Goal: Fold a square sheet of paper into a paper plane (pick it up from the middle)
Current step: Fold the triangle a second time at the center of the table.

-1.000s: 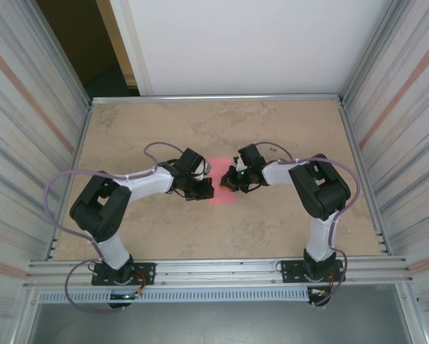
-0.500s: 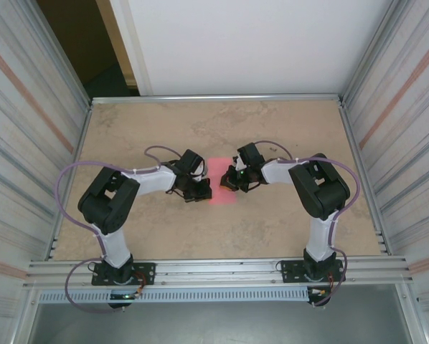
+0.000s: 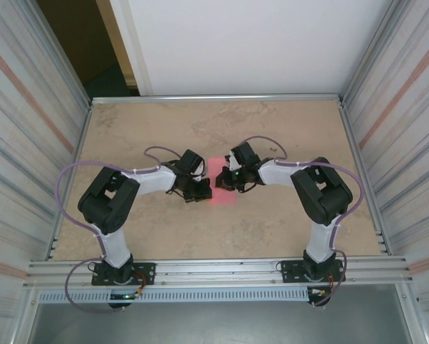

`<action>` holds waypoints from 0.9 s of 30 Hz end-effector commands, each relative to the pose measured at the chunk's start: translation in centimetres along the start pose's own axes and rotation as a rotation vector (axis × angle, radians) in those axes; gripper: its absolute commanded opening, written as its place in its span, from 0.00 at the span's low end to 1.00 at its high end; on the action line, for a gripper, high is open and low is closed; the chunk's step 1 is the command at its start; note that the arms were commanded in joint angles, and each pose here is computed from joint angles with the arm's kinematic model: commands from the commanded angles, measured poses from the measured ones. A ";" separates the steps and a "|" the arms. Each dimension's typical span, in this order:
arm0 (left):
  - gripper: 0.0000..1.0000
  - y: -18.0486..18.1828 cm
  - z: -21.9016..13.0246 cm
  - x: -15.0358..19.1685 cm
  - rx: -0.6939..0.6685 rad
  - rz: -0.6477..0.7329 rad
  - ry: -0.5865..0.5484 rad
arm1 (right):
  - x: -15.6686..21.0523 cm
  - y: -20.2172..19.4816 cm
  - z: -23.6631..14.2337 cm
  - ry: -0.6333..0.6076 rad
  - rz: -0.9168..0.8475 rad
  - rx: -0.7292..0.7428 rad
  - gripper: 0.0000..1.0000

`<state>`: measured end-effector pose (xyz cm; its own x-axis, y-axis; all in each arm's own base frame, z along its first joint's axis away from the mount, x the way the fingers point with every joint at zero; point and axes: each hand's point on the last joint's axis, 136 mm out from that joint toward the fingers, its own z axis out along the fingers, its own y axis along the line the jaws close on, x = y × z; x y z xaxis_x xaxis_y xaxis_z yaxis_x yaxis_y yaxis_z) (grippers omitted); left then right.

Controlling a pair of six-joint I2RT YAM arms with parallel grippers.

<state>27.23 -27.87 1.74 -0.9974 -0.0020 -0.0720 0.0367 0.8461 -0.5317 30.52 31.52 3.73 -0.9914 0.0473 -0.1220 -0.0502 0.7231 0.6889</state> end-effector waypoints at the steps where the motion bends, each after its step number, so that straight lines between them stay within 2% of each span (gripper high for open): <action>1: 0.00 3.6 1.1 2.2 -0.119 -0.077 0.075 | 1.0 -0.4 0.1 0.012 -0.008 0.001 0.01; 10: 0.00 2.8 0.7 1.8 -0.088 -0.065 0.061 | 1.4 -3.1 1.5 0.037 0.057 0.071 0.00; 20: 0.02 -2.7 -1.7 -0.4 0.116 0.014 -0.017 | 2.1 -4.6 2.0 0.061 0.095 0.105 0.00; 23: 0.02 -2.4 -1.2 -0.2 0.112 0.003 -0.001 | 2.0 -4.5 1.9 0.057 0.096 0.103 0.00; 27: 0.02 -0.3 -0.1 0.9 0.047 -0.047 0.037 | 1.9 -4.4 1.9 0.058 0.099 0.099 0.00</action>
<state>27.15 -29.01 3.08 -0.9977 -0.0001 -0.0685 0.0408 0.8021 -0.5958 29.70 30.98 1.51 -0.9961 0.0493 -0.0736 -0.0137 0.7354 0.6775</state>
